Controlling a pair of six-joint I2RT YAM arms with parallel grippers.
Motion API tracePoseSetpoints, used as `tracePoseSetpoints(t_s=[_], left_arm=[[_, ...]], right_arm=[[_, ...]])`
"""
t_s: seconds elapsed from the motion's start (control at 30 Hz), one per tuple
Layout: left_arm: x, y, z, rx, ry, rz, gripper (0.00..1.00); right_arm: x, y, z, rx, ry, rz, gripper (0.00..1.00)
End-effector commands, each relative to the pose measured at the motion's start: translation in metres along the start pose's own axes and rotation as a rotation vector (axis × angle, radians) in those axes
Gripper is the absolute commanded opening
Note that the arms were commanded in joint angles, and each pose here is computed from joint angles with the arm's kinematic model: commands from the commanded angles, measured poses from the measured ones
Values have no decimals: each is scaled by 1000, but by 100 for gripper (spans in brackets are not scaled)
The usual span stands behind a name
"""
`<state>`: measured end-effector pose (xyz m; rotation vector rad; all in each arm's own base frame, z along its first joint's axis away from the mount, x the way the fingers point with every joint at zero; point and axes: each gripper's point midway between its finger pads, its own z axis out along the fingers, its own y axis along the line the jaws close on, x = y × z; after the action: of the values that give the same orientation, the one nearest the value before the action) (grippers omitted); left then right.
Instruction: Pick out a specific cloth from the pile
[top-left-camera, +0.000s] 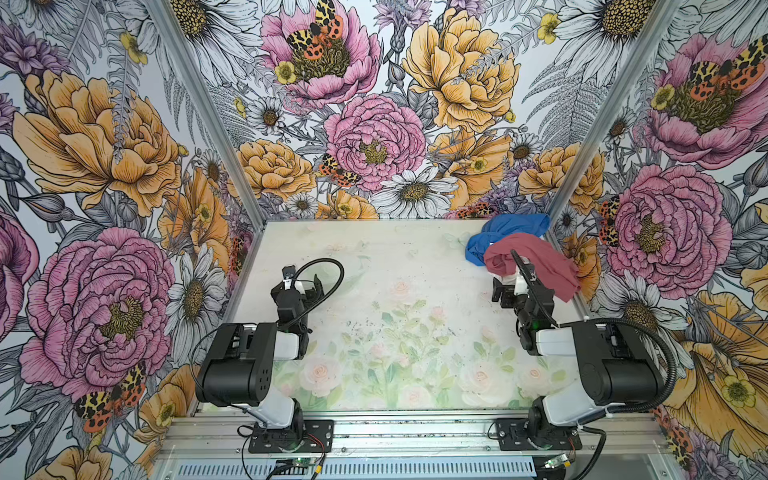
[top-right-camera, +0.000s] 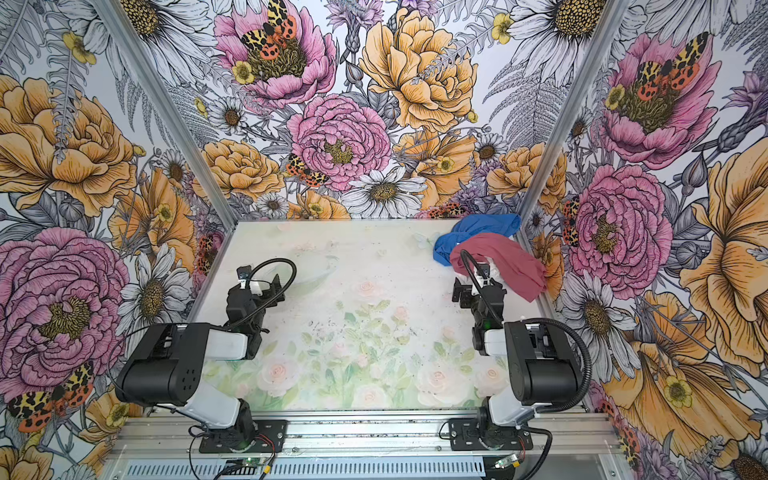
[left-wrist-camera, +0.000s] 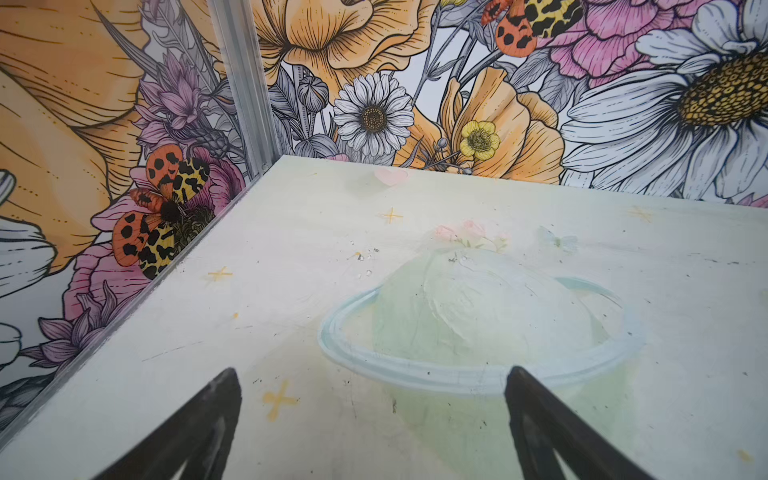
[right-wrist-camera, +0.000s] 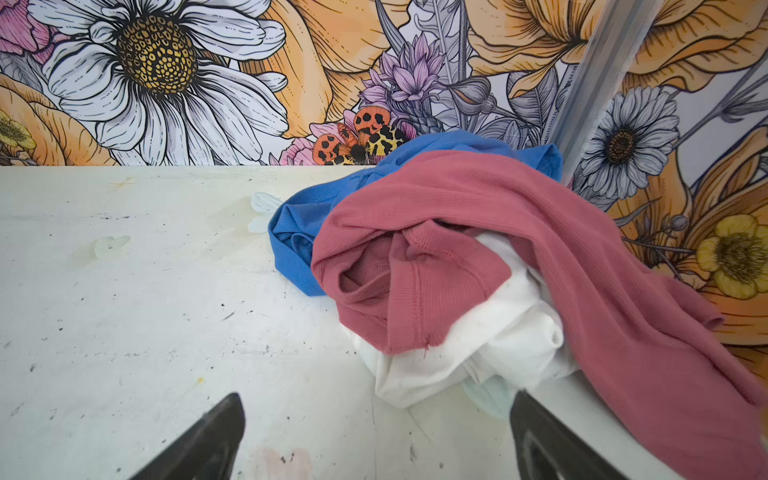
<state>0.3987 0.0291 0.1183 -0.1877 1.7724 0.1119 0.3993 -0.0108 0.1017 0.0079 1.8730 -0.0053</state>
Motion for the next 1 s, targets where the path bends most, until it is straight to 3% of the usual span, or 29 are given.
tracePoseSetpoints(t_s=[0.0,0.97], left_arm=[[-11,-7,2,30,-27,11,99],[-21,-9,-6,93,-57,-8,99]], right_arm=[[-13,-4,1,16,-33,13,99],[-20,-5,-8,20,-74,13,97]])
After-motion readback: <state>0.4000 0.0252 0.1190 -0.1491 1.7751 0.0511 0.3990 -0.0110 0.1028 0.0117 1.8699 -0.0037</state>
